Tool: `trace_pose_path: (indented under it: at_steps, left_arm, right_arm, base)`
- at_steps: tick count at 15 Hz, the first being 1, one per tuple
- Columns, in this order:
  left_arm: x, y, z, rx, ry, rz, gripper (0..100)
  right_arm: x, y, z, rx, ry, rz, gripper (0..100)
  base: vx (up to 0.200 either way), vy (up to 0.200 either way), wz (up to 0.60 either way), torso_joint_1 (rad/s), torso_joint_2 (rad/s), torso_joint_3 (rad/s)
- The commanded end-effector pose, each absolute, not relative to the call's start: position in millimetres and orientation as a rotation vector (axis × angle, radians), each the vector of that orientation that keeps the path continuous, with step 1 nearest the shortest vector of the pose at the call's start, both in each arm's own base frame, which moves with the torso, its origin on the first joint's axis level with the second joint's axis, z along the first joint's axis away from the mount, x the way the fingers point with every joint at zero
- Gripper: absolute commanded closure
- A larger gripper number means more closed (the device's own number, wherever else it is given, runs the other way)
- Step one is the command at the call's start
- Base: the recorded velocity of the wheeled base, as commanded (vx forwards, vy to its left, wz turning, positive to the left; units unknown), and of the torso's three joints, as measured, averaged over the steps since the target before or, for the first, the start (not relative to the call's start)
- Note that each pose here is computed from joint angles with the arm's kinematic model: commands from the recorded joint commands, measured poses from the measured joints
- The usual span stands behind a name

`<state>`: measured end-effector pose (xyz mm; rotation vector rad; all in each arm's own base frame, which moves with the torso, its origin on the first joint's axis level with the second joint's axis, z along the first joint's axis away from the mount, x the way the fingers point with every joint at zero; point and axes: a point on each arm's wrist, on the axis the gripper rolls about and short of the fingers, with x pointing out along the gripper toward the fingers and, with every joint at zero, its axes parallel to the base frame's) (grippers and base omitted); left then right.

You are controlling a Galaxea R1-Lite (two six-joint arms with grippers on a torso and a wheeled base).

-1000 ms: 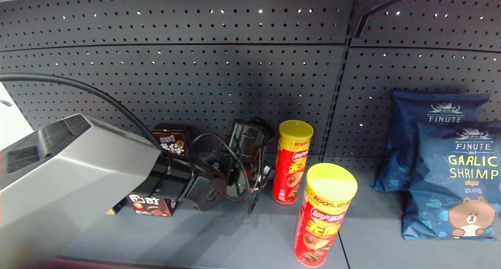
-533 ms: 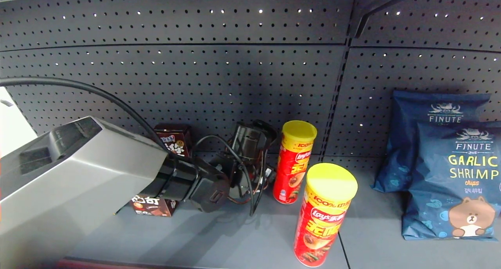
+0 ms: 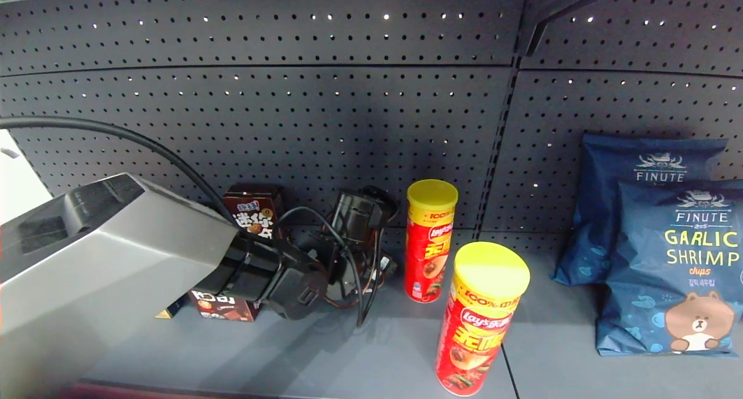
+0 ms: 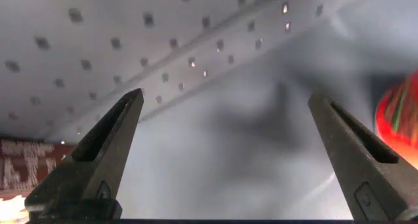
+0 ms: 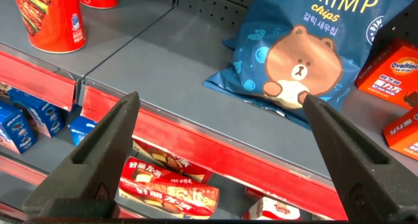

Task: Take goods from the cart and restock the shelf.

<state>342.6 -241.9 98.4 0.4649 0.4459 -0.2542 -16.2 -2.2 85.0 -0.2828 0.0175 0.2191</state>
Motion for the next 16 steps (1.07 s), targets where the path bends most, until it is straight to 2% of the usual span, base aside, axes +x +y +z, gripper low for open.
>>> trace_pose_path:
  at_steps: [1,9,16]
  left_arm:
    - [333,-240,105,0.462,0.441,-0.259,0]
    - [315,-261,112,0.452,0.415,-0.316,0]
    - [322,-267,105,0.454,0.418,-0.316,0]
  right_arm:
    - [-16,-2,85,-0.283,0.019,0.220,0]
    - [-16,-2,85,-0.283,0.019,0.220,0]
    - [-16,-2,85,-0.283,0.019,0.220,0]
  base:
    - [0.000,0.000,0.00,0.000,0.00,0.000]
    - [0.000,0.000,0.00,0.000,0.00,0.000]
    - [0.000,0.000,0.00,0.000,0.00,0.000]
